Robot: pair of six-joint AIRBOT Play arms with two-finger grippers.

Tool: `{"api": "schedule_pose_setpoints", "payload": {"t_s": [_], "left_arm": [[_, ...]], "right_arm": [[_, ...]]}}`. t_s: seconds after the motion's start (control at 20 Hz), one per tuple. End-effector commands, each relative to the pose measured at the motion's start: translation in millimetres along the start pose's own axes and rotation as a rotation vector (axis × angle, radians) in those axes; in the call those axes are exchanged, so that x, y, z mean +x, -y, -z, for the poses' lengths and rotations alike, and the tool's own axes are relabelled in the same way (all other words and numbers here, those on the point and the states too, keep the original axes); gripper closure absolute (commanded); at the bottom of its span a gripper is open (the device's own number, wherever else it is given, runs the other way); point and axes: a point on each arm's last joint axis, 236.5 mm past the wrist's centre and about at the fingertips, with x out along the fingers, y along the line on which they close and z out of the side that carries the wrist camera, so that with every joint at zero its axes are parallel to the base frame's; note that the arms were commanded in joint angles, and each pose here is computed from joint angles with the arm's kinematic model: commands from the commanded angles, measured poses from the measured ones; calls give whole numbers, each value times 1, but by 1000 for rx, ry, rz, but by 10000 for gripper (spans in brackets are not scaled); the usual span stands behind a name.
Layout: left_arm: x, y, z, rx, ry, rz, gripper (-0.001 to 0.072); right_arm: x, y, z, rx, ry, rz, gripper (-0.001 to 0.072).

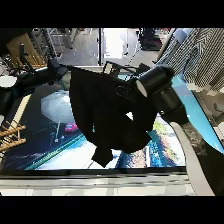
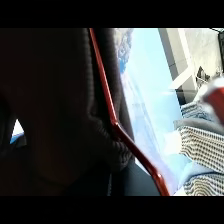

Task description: Fold the clothes and pants, and hang the long-sleeved shirts on hangers.

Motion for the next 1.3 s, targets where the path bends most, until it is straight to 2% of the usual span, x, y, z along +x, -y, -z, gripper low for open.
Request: {"api": "schedule_pose_setpoints", "payload": {"t_s": [0.0,0.2,0.3,0.45,0.5,0.55,0.6,0.65,0.8,0.85,0.95,1.05,1.25], "left_arm": [[2,37,23,104,-80,81,694],[6,115,61,232,-184,224,694],[3,143,77,283,-227,273,693],[-7,161,90,297,-273,316,693],[-10,165,90,304,-274,320,670],[-12,166,88,309,-264,319,551],[-14,165,80,308,-243,311,329],[-18,168,72,295,-221,322,204],[-53,222,48,179,-150,509,196],[-71,245,42,214,-111,580,196],[-101,275,41,345,-54,631,195],[-131,299,47,421,-40,659,153],[-175,320,65,565,-54,656,148]], "right_arm": [[36,-12,-30,46,73,-4,694],[67,-27,-73,338,227,-67,694],[58,-11,-88,544,330,-98,694],[33,19,-86,734,419,-138,694],[21,29,-84,791,449,-157,694],[5,38,-84,836,489,-181,694],[-14,51,-85,878,541,-193,694],[-33,64,-84,910,588,-189,694],[-78,105,-58,995,644,-103,694],[-89,118,-48,1027,661,-78,694],[-112,144,-26,1101,698,-21,694],[-130,172,7,1157,705,80,694],[-181,227,96,1284,695,335,694]]}}
